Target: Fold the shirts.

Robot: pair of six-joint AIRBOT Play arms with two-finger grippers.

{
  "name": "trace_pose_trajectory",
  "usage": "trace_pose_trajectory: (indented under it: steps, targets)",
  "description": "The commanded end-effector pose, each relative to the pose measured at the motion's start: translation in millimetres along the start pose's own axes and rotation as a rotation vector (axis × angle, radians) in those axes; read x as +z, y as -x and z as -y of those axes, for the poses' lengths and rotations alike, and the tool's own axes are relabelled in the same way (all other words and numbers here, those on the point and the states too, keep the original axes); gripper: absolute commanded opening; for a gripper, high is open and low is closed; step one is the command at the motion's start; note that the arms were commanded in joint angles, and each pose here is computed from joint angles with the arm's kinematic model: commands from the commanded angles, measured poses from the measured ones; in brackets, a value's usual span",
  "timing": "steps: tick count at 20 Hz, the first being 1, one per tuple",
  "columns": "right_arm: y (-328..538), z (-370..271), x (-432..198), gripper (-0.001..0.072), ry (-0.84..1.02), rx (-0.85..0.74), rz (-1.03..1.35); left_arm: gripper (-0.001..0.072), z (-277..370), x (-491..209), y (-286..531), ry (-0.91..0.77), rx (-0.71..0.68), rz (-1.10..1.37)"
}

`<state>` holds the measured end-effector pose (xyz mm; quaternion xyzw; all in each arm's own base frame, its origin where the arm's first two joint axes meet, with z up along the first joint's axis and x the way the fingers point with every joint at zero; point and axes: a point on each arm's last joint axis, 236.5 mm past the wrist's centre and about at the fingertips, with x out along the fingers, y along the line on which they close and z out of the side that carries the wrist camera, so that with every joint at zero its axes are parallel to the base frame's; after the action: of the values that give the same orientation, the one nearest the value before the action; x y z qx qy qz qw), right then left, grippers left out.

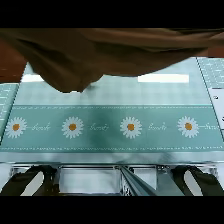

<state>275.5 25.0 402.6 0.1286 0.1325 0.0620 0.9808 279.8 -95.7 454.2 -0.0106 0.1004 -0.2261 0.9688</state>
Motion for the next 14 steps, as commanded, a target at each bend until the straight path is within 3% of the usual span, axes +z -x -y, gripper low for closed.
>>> trace_pose_trajectory:
  steps: [1,7,10,14]
  targets:
    - [102.3,-13.0,9.8,0.0024,0.072,-0.099,0.162,0.0027,6.9,42.6,84.4,-0.150,0.192,0.120]
    - [180.4,-19.8,1.7,0.0024,0.091,-0.167,0.307,0.0028,38.5,42.9,148.4,-0.209,0.239,0.223]
    - [166.9,-3.0,-24.1,0.0024,0.075,-0.216,0.190,0.0028,22.7,21.9,120.7,-0.153,0.227,0.139]
    - [92.5,40.0,-106.5,0.0024,-0.012,-0.258,-0.127,0.0027,-2.0,-73.0,20.2,0.038,0.066,-0.153]
